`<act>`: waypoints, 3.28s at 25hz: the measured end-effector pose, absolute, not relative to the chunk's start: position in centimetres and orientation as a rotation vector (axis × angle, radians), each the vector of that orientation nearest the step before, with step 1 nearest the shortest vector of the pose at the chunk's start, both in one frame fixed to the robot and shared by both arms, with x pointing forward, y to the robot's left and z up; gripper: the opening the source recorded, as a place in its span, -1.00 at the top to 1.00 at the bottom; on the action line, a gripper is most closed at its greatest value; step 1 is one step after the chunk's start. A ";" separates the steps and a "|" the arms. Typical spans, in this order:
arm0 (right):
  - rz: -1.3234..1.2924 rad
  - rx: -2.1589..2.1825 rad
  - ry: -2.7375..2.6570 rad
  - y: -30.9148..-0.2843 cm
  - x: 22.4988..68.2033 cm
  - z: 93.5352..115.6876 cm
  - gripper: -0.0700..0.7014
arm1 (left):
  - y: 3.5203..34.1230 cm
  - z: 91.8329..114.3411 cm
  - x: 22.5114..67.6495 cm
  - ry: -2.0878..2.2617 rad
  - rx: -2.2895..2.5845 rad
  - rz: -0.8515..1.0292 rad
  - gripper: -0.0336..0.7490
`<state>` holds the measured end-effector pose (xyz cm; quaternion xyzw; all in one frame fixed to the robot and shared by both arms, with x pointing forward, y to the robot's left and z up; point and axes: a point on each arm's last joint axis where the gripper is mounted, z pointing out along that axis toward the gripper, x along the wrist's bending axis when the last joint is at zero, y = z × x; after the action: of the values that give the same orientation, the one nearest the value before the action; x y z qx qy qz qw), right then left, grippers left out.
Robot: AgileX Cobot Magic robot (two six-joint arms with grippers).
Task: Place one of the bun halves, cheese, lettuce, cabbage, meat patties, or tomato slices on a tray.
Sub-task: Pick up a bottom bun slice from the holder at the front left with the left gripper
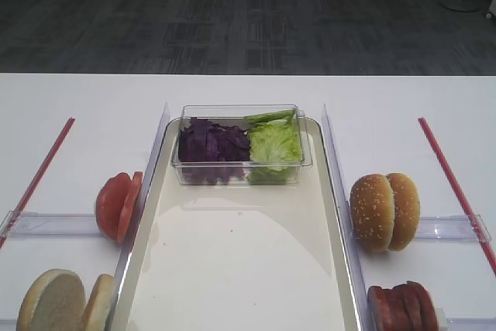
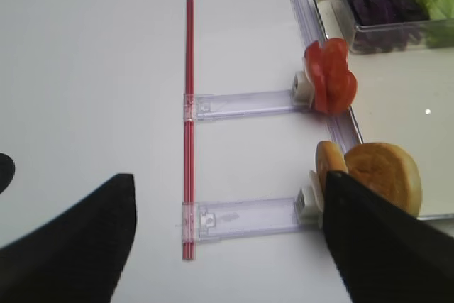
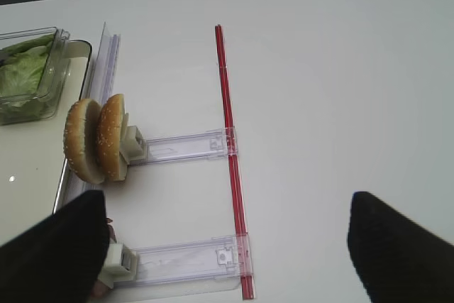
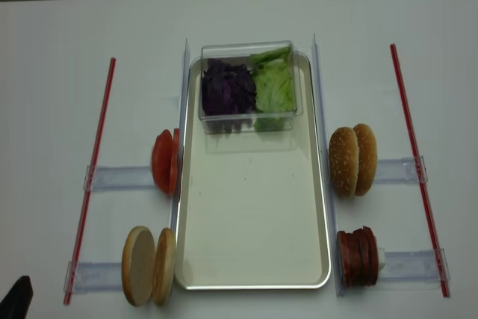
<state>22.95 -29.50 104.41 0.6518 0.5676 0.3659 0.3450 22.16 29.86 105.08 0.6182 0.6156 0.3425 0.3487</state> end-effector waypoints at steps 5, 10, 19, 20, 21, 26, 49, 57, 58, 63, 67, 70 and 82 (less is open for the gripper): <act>0.952 1.691 1.476 -29.5 22.9 104.4 -0.97 | 30.0 106.1 22.1 1.538 1.709 0.824 -0.41; 0.952 1.691 1.476 -29.5 22.9 104.4 -0.97 | 30.0 107.5 23.0 1.479 1.793 0.749 -0.39; 0.952 1.691 1.476 -29.5 22.9 104.4 -0.97 | 29.5 108.0 24.9 1.451 1.917 0.604 -0.38; 0.952 1.691 1.476 -29.5 22.9 104.4 -0.97 | 29.4 107.9 25.1 1.452 1.924 0.583 -0.38; 0.952 1.691 1.476 -29.5 22.9 104.4 -0.97 | 29.3 107.9 25.2 1.456 1.929 0.567 -0.38; 0.952 1.692 1.476 -29.5 22.9 104.4 -0.97 | 28.6 107.8 26.3 1.489 1.963 0.478 -0.36; 0.951 1.690 1.477 -29.5 22.9 104.4 -0.97 | 25.3 107.4 31.7 1.488 2.159 0.119 -0.28; 0.951 1.690 1.477 -29.5 22.9 104.4 -0.97 | 23.9 108.1 33.4 1.425 2.227 0.081 -0.20; 0.951 1.690 1.477 -29.5 22.9 104.4 -0.97 | 23.6 108.1 33.6 1.416 2.236 0.074 -0.20; 0.951 1.690 1.477 -29.5 22.9 104.4 -0.97 | 21.7 107.4 34.6 1.420 2.316 0.041 -0.18; 0.951 1.690 1.477 -29.5 22.9 104.4 -0.97 | 19.8 107.0 35.2 1.416 2.362 0.113 -0.13; 0.949 1.686 1.480 -29.5 22.9 104.4 -0.97 | 18.5 106.8 35.5 1.471 2.362 0.187 -0.11; 0.949 1.683 1.480 -29.5 23.0 104.4 -0.97 | 14.5 103.0 36.8 1.847 2.290 0.290 0.02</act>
<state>22.96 -29.48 104.43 0.6487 0.5704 0.3659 0.3463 36.76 14.55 102.99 0.7712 0.6221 0.0978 0.0925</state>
